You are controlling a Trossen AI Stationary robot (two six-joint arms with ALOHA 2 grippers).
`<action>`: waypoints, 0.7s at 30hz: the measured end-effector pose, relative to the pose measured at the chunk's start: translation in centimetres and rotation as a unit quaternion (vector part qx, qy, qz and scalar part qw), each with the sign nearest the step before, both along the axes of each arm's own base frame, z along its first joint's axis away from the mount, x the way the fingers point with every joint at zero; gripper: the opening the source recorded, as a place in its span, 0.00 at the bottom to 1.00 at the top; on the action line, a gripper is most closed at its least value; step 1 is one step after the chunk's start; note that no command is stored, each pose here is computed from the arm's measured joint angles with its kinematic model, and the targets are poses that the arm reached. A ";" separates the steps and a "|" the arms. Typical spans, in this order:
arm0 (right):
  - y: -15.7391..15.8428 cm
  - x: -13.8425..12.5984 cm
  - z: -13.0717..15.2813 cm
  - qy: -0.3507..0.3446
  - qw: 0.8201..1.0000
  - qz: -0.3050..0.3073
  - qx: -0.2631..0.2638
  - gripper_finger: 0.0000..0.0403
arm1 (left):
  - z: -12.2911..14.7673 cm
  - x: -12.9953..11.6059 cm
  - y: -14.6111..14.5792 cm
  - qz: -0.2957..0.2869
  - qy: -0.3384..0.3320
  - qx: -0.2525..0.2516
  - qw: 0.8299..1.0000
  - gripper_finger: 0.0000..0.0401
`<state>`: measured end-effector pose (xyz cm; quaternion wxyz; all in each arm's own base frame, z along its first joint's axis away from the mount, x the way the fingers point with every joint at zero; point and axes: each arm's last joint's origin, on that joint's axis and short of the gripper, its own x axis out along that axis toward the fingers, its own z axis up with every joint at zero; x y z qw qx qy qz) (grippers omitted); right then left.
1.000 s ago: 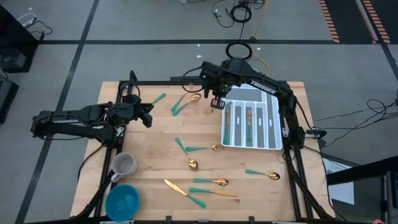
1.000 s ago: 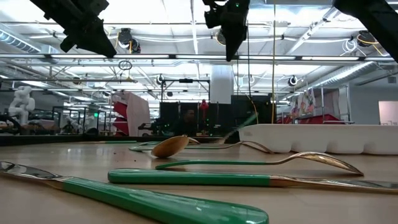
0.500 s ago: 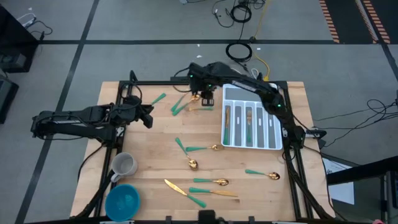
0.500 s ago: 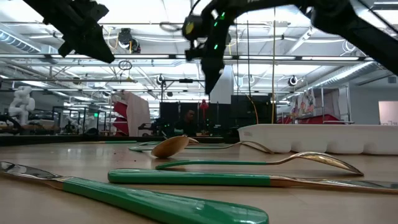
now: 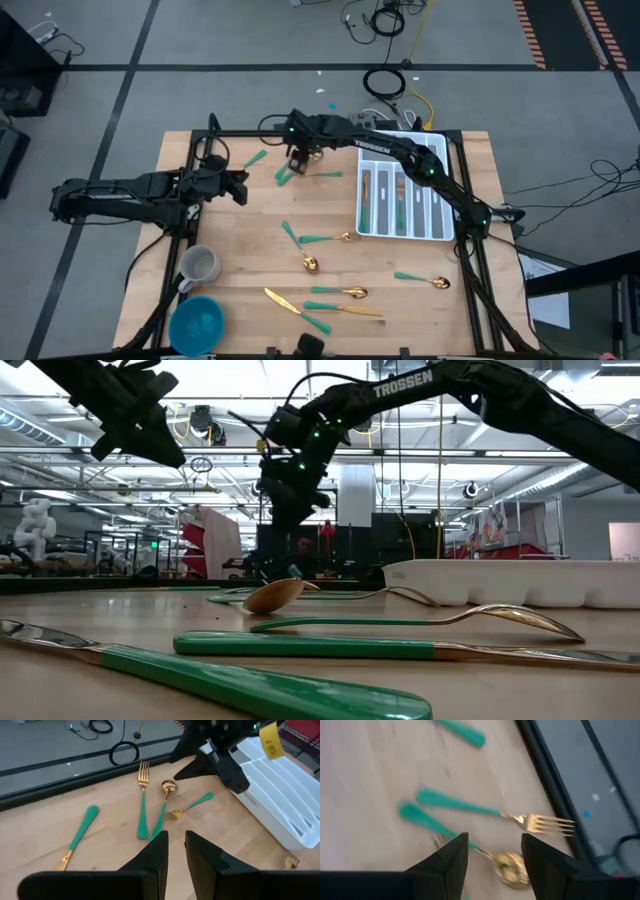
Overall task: Sort silverware
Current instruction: Put the top right green fork into the white cutlery tray
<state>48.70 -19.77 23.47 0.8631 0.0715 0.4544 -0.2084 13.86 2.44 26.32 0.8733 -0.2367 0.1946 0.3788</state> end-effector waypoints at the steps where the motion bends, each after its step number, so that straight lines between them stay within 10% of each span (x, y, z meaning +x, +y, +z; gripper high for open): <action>1: 0.2 0.3 0.2 -0.020 1.000 -0.007 0.012 0.43 | 0.0 0.0 0.0 0.000 -0.003 0.000 1.000 0.18; 8: 2.0 1.6 -0.4 -0.039 0.999 0.016 0.013 0.43 | 0.2 0.1 0.0 0.001 -0.012 0.001 1.000 0.18; 21: 1.9 -0.8 -5.1 0.171 0.982 0.068 0.049 0.43 | 0.4 0.3 0.0 0.001 -0.025 0.003 1.000 0.18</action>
